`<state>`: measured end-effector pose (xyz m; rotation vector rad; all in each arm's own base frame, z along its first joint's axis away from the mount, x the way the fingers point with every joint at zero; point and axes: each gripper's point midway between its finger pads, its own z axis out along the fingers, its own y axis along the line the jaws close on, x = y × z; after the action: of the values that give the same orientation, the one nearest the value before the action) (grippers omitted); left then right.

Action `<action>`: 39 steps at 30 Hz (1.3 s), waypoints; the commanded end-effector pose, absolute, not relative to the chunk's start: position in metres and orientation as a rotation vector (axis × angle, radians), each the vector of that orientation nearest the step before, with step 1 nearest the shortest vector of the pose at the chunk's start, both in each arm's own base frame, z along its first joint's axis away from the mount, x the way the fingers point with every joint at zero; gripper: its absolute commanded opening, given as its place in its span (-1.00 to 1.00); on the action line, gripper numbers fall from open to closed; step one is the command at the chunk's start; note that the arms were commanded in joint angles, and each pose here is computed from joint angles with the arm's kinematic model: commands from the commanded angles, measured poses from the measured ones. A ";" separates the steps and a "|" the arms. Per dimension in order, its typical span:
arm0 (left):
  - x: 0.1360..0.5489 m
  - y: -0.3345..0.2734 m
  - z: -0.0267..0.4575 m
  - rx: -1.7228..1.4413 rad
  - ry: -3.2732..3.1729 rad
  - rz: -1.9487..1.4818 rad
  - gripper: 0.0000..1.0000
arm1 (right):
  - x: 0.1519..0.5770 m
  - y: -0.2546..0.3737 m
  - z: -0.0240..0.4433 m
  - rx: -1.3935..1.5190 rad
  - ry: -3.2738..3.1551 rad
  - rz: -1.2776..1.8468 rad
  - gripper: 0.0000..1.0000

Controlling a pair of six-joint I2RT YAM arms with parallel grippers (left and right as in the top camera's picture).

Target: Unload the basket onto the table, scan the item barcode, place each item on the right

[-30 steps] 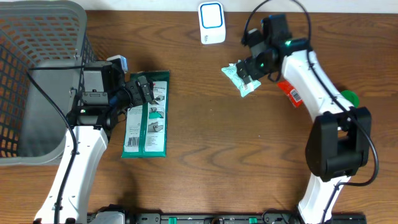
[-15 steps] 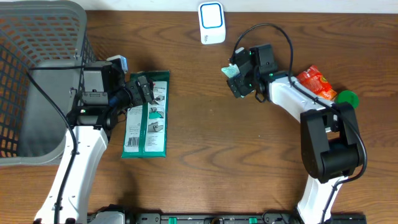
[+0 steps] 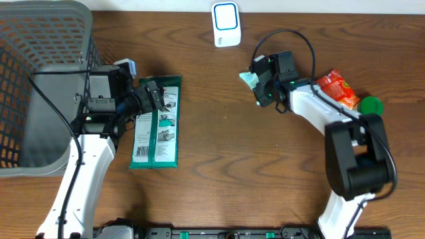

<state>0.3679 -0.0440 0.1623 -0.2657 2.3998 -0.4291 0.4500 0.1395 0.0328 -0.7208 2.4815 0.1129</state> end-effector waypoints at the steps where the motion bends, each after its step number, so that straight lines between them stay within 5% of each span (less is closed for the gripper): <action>1: 0.369 -0.042 0.167 -0.254 2.389 -0.414 0.86 | 0.450 0.133 0.102 -0.640 2.382 0.097 -0.98; 13: 0.369 -0.042 0.167 -0.254 2.389 -0.414 0.86 | 0.386 0.068 0.182 -0.244 2.477 -0.016 -0.98; 26: 0.369 -0.042 0.167 -0.254 2.389 -0.414 0.86 | 0.362 -0.034 0.122 0.110 2.669 -0.224 -0.98; 39: 0.369 -0.042 0.167 -0.254 2.389 -0.414 0.86 | 0.367 -0.054 0.063 0.100 2.654 -0.278 -0.98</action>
<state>0.3679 -0.0440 0.1623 -0.2657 2.3998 -0.4291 0.3689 -0.0477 0.0685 0.1028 2.6469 -0.2437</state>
